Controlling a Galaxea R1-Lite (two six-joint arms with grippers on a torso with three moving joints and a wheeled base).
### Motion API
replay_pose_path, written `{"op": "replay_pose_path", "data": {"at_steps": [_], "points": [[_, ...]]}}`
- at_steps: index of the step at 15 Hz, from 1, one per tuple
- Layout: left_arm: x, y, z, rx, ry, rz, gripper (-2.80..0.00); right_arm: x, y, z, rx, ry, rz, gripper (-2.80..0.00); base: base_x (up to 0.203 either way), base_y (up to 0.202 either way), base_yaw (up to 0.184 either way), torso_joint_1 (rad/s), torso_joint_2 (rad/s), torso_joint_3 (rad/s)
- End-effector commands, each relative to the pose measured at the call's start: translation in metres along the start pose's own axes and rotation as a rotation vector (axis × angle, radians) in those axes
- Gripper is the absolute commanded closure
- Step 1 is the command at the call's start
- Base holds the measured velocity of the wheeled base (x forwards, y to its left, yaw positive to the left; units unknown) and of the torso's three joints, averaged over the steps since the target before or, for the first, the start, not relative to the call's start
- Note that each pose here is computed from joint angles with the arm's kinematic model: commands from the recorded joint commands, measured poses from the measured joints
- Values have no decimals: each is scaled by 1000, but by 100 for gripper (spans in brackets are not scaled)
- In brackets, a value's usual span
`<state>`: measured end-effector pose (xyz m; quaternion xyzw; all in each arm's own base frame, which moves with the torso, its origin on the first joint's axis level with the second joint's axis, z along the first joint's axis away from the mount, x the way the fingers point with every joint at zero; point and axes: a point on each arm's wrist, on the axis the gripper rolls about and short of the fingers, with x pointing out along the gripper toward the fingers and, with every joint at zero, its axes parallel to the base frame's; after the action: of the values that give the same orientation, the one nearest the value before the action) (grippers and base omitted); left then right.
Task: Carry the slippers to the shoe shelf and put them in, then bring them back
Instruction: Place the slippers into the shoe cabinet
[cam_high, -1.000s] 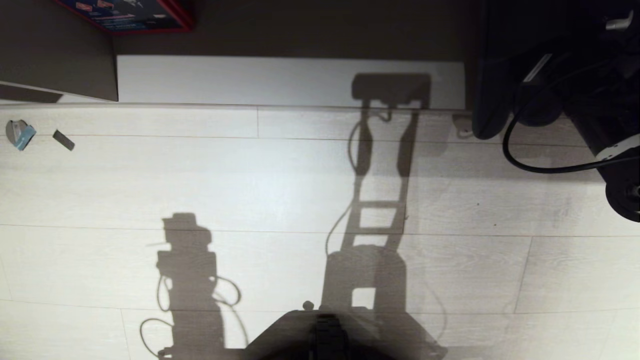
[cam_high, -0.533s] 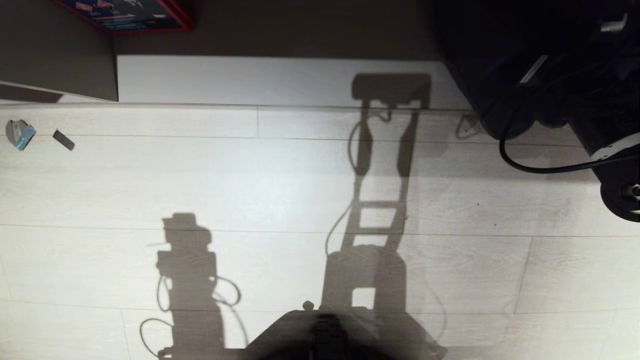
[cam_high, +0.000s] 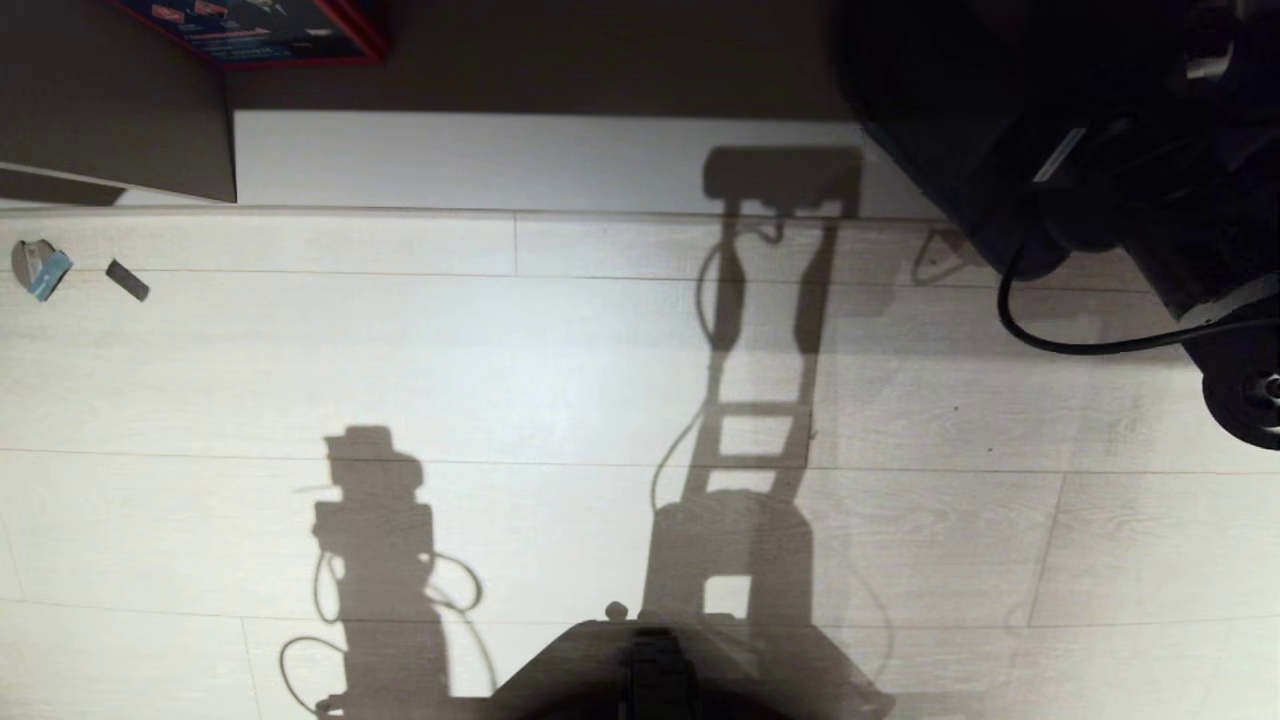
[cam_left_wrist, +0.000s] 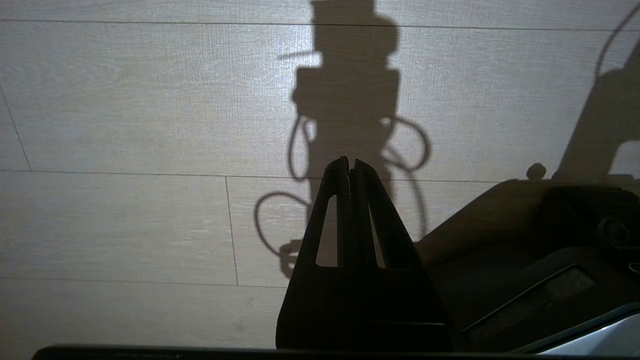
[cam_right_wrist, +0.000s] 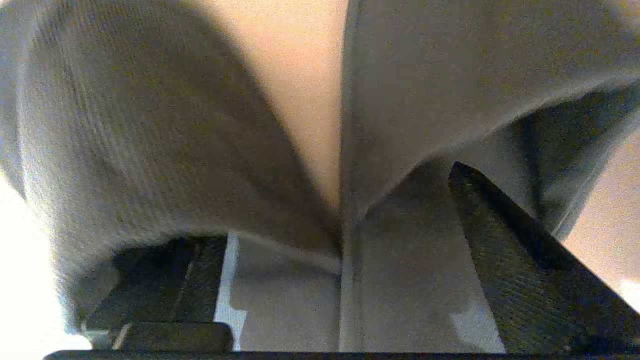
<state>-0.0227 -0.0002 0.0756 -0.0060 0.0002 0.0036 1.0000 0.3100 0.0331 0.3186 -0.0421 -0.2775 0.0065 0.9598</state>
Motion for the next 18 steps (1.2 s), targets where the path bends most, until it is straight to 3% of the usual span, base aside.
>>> {"op": "replay_pose_path", "data": {"at_steps": [1,8,12,18], "points": [[0,0,0,0,0,0,0,-4,-1,3,-5,17,3,-280,0,0,0,0,0,0],[0,0,0,0,0,0,0,-23,-1,4,-28,83,33,-280,0,0,0,0,0,0],[0,0,0,0,0,0,0,-39,1,6,-24,163,113,-280,0,0,0,0,0,0],[0,0,0,0,0,0,0,-54,10,7,-1,208,162,-280,0,0,0,0,0,0]]}}
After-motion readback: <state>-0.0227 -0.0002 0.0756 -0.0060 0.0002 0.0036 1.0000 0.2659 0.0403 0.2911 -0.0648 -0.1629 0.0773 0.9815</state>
